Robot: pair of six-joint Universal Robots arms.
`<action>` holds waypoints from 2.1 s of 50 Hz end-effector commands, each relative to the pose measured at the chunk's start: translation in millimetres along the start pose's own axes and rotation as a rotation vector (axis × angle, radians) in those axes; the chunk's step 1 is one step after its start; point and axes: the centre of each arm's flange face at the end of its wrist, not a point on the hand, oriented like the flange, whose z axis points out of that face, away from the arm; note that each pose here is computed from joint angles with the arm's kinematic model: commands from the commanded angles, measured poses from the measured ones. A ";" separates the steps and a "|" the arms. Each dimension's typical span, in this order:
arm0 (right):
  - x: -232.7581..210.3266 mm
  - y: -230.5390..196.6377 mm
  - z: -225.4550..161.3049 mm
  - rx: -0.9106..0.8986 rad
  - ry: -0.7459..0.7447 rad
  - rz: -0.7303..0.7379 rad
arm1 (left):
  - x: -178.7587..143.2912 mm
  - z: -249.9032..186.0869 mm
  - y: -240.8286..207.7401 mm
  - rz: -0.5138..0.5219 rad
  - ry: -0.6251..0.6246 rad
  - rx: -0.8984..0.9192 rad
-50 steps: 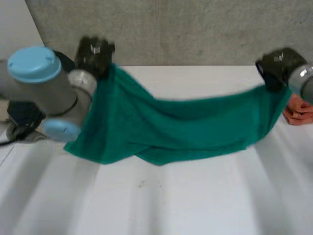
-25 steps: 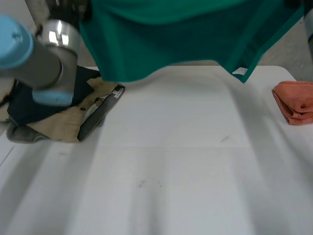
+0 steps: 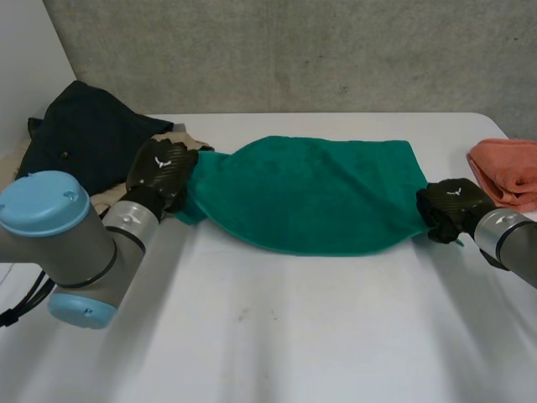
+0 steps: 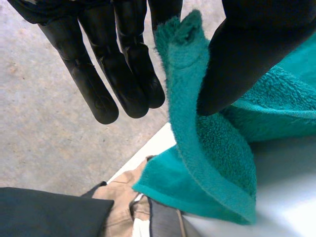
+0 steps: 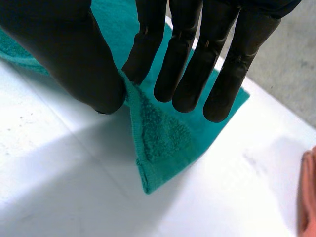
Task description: Fold the laundry.
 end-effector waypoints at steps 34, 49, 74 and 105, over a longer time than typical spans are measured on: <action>7.0 25.1 39.9 -0.039 0.028 0.015 | -23.1 46.5 -7.6 -0.005 -0.114 -0.020; 39.3 -25.0 9.8 0.070 0.110 -0.054 | -21.2 -0.1 -23.9 -0.017 -0.044 -0.144; 2.3 16.8 3.5 -0.037 -0.057 0.087 | -26.7 37.7 -19.3 -0.013 -0.073 -0.107; -187.2 -75.0 36.9 0.301 -0.159 0.606 | -37.2 22.0 -133.6 -0.219 -0.089 0.186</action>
